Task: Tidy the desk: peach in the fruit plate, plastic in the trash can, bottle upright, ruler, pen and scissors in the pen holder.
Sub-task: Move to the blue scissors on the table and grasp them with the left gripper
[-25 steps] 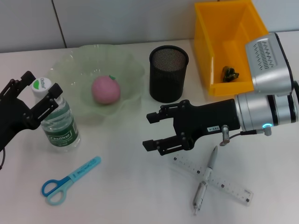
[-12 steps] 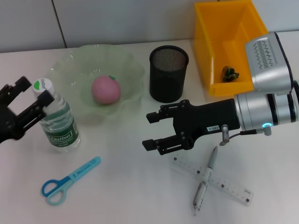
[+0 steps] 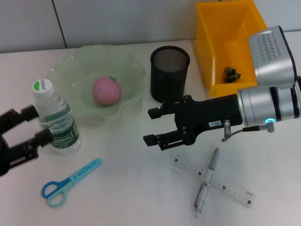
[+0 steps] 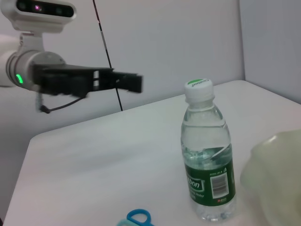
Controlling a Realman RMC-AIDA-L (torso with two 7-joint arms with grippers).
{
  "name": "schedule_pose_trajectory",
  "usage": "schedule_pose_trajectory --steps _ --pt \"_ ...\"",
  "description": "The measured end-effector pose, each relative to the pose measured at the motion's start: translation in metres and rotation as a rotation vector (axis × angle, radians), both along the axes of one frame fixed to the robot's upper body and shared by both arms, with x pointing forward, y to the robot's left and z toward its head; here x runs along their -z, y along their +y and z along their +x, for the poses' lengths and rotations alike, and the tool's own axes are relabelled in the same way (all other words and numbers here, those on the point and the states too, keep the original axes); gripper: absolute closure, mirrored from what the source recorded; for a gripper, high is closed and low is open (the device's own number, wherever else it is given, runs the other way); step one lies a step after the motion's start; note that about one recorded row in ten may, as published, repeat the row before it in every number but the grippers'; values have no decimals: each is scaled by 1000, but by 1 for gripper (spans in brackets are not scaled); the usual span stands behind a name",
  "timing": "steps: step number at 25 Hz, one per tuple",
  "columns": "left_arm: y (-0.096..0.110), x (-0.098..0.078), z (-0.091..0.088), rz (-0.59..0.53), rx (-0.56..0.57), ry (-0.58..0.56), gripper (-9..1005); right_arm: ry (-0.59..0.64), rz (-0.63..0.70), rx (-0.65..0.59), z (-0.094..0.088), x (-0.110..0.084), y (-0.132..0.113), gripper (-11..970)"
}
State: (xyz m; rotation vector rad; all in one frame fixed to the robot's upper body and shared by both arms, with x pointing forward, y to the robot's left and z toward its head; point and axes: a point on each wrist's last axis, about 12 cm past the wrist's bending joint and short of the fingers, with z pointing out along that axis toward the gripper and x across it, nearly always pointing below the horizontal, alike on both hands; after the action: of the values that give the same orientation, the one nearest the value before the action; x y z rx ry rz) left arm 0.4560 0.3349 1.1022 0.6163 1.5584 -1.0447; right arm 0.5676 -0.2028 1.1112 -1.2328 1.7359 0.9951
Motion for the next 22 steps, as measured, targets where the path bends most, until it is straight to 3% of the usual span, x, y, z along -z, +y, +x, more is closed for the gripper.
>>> schedule_pose_trajectory --steps 7,11,17,22 --pt "-13 -19 2 124 189 73 179 20 1 19 2 -8 -1 202" --pt "-17 -21 5 152 217 77 179 32 4 22 2 -9 -2 202" --pt "-30 -21 22 275 295 147 179 49 -29 -6 -1 -8 -7 202" --pt "-39 -33 38 391 325 238 180 51 -94 -37 -6 -8 -15 202"
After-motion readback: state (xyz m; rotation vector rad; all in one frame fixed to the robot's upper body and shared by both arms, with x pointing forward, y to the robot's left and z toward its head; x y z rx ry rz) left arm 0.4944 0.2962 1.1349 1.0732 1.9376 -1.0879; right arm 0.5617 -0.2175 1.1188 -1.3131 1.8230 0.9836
